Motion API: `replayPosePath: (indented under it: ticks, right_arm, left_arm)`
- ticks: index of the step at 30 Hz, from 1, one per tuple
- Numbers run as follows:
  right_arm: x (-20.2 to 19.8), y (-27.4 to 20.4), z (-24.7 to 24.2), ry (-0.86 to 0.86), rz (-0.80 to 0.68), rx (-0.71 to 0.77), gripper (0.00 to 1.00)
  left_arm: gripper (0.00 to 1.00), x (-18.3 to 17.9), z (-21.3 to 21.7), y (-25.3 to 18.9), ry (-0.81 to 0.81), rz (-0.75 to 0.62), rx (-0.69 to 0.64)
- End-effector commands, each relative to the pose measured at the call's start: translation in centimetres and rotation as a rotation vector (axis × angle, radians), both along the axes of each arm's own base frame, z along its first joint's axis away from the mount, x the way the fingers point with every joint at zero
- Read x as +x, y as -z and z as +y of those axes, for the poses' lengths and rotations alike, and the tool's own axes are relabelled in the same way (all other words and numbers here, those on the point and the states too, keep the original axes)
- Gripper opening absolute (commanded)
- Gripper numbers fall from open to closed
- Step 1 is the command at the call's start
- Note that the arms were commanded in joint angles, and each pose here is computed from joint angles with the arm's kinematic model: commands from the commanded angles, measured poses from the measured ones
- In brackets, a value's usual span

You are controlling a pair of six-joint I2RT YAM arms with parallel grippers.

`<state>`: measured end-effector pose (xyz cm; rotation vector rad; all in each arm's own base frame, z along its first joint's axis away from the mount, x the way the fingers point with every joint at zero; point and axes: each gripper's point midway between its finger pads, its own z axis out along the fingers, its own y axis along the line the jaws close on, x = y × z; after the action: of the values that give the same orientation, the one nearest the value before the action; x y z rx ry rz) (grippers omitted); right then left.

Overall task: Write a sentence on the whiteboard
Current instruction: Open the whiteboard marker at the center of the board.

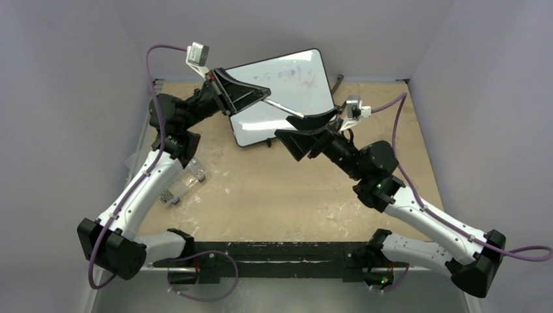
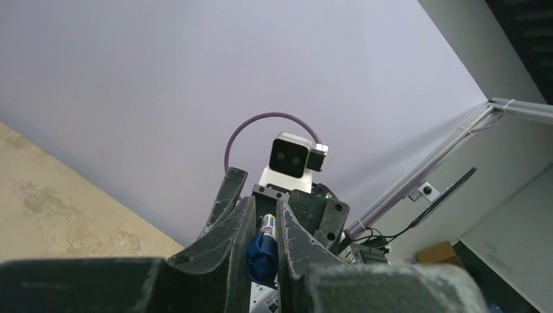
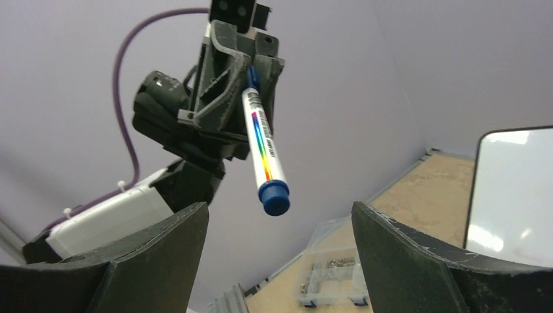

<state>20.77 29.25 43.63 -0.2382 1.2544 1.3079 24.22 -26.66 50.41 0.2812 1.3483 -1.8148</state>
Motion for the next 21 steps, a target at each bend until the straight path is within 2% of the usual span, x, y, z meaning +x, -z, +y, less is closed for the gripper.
replayPosePath:
  ticks: [1, 5, 21]
  right_arm:
    - [-2.0, -6.0, -0.7, -0.062, -0.128, 0.15, 0.77]
    - [-2.0, -6.8, -0.3, -0.08, -0.143, 0.177, 0.68]
    - [-0.6, -8.0, 0.6, -0.073, -0.157, 0.27, 0.6]
  left_arm:
    - [0.0, -1.2, 1.3, -2.6, -0.035, -0.078, -0.119]
    - [0.0, -1.4, 1.6, -2.8, -0.06, -0.093, -0.175]
    - [0.0, -2.3, 1.5, -2.2, -0.074, -0.106, -0.25]
